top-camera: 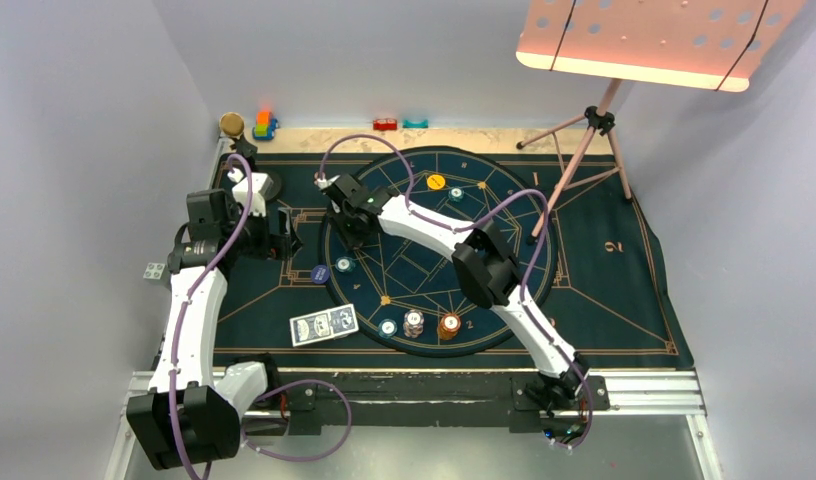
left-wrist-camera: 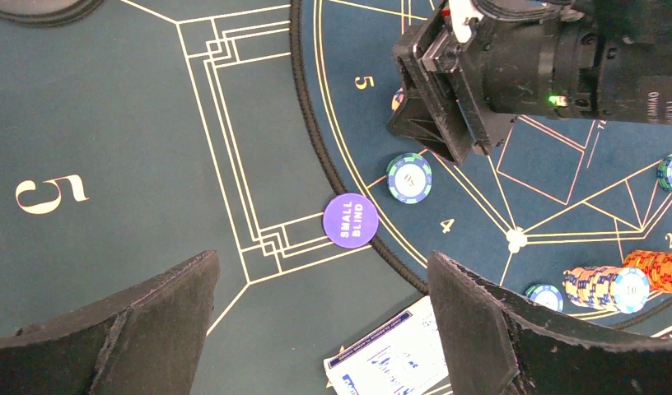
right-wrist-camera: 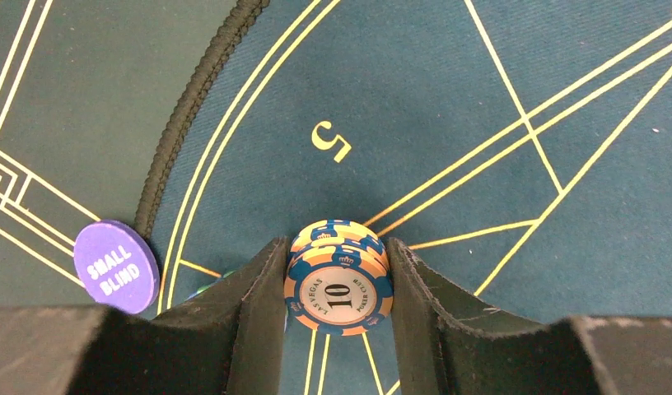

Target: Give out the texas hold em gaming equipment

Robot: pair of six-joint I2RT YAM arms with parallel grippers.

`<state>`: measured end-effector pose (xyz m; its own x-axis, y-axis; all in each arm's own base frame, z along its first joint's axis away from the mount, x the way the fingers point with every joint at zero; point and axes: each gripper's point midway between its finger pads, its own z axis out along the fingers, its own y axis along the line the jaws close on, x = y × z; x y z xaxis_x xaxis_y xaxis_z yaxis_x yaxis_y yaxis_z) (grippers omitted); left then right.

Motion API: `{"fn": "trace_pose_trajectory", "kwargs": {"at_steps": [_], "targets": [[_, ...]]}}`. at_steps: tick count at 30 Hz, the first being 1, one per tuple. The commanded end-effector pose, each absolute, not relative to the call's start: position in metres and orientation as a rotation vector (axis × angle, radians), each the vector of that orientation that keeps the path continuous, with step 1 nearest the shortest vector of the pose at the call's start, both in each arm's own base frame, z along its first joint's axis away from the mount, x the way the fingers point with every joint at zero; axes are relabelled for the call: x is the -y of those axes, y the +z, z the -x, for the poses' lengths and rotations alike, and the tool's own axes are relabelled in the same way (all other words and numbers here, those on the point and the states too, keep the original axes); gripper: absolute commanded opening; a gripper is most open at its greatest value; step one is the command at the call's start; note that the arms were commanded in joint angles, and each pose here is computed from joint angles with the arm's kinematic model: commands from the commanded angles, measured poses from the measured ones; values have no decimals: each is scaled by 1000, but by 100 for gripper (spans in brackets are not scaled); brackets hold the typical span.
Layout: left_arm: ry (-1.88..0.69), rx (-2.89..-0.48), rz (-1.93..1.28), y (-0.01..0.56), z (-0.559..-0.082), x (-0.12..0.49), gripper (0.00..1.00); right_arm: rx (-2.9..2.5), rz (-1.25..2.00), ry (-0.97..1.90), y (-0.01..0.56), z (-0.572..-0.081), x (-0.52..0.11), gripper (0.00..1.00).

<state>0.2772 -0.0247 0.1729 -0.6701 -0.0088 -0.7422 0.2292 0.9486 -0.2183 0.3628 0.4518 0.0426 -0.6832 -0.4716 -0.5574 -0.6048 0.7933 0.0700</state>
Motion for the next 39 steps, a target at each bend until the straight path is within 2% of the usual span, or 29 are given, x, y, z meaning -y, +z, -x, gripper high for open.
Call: {"fn": "trace_pose_trajectory", "kwargs": {"at_steps": [1,4,6,7,10,12,20,24,29,39], "targets": [[-377,-2241,-180,181,-278,25,100,-2438,781,389,49,-370,-463,22],[-378,-2240,-179,181,-278,25,100,-2463,792,398,39,-368,-465,28],[-382,-2241,-180,181,-278,26,100,-2480,794,395,33,-367,-466,36],[-383,-2240,-180,182,-278,26,100,-2485,792,390,31,-367,-466,41],[-387,-2241,-183,181,-278,26,100,-2485,784,374,29,-369,-464,66],[-394,-2240,-187,181,-278,27,100,-2477,780,381,33,-372,-465,73],[-400,-2241,-190,181,-278,28,100,-2391,748,370,85,-389,-455,82],[-396,-2241,-187,181,-278,28,100,-2369,750,353,113,-380,-433,87],[-391,-2238,-183,182,-279,27,100,-2389,828,363,123,-340,-399,95],[-385,-2242,-184,181,-279,26,100,-2425,949,347,115,-241,-342,98]]}}
